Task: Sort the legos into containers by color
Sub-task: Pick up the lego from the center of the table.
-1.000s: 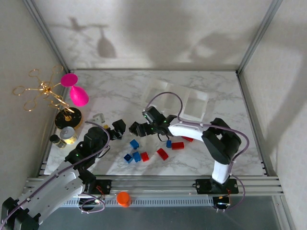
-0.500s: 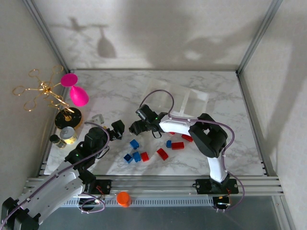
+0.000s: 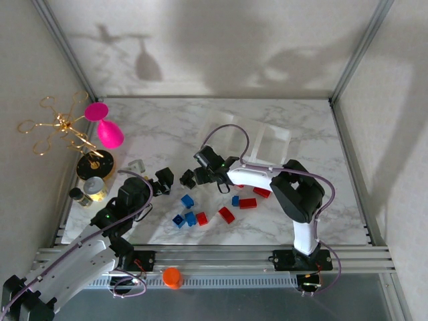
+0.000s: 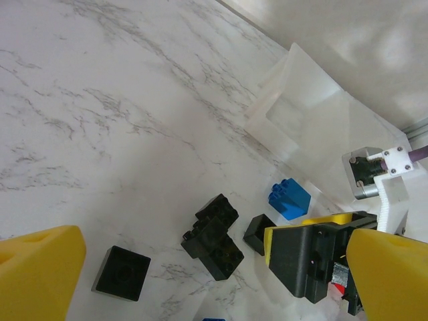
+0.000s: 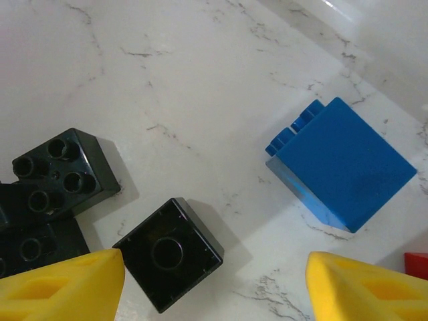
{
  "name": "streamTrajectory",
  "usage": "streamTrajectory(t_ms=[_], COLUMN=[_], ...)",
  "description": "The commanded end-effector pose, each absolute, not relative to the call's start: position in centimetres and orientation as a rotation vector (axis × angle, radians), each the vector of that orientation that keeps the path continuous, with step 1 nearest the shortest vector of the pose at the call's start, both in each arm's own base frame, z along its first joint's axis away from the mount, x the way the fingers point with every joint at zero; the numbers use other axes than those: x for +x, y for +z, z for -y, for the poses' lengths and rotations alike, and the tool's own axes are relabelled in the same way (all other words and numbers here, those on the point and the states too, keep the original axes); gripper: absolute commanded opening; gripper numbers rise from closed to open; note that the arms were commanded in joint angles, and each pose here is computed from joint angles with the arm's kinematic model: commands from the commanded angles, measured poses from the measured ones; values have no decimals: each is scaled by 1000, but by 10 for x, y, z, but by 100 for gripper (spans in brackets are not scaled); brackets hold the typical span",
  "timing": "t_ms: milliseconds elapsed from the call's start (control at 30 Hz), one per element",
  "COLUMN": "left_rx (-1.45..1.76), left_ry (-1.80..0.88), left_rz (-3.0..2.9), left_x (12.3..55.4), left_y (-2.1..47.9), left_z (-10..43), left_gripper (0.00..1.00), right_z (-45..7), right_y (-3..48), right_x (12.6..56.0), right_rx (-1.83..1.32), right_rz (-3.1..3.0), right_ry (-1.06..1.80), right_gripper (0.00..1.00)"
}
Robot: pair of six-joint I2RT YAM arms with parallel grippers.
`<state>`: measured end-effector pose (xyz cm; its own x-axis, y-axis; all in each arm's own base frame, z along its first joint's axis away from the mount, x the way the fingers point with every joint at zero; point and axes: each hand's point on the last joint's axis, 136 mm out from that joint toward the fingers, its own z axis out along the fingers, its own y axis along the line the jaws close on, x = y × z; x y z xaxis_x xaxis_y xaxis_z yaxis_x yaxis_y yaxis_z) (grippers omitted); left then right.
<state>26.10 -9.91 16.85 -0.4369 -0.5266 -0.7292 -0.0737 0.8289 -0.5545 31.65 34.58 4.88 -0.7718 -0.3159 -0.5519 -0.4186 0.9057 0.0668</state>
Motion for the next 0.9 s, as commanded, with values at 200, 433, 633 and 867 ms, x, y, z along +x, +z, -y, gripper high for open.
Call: streamTrajectory(t_ms=[200,433,633,867], left_rx=[-462,-467,-473,-468], left_ry=[-527,-523,-523,-527], left_rz=[-1965,-1966,-1966,-1973], left_x=[261,262,263,265], left_y=[173,174,175,174], left_z=[95,95,95,98], left_gripper=[100,99,100,100], right_z=[-368,-369,-369,-370], right_y=[47,33,28,30], right_x=[313,314,317,319], right_rx=[-596,-636,-645,-658], right_rz=[-2533,-2549,-2545,-2536], right_ry=[338,297,273,271], right_gripper=[74,70,64,51])
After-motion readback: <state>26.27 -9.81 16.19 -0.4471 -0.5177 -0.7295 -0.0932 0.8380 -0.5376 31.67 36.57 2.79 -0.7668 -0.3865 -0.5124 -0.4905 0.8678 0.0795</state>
